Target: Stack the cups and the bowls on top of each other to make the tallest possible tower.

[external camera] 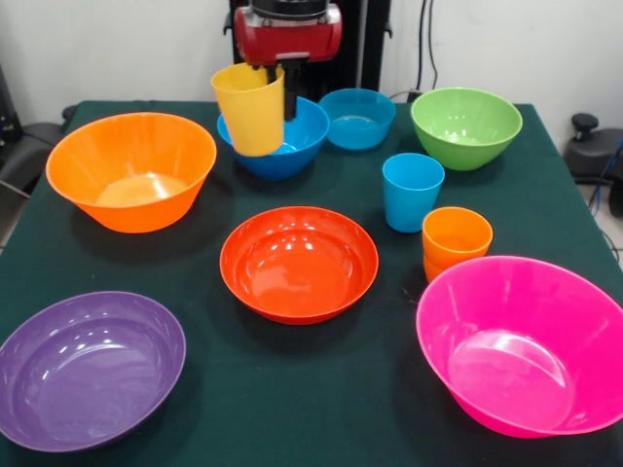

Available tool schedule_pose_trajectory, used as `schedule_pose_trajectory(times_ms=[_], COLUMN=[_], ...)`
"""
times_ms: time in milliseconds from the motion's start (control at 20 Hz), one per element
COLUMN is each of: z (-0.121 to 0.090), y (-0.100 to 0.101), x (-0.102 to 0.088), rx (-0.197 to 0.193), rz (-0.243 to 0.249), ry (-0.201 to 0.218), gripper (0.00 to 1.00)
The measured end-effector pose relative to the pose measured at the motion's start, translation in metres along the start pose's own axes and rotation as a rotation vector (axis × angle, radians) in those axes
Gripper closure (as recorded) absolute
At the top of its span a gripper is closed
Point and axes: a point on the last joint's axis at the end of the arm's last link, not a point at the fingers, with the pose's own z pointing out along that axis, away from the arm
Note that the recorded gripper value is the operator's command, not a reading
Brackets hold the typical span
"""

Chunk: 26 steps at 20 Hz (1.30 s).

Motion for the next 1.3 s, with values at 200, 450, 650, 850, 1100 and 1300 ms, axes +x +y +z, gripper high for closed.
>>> schedule_pose_trajectory(times_ms=[200,450,650,850,1100,1300], z=[0.016,0.032,0.041,0.045,0.046,0.051], y=[-0.032,-0.057,-0.077,-0.087,-0.098,-0.107], x=[0.013,0.028,0.037,0.040,0.045,0.048], rx=[0.034,0.072,0.095,0.100,0.110,0.112], rz=[-0.036,-0.078,-0.096,-0.094,-0.101,-0.113], ry=[0.000,0.010,0.015,0.027,0.047,0.041], gripper=[1.00,1.00,1.00,1.00,1.00,1.00])
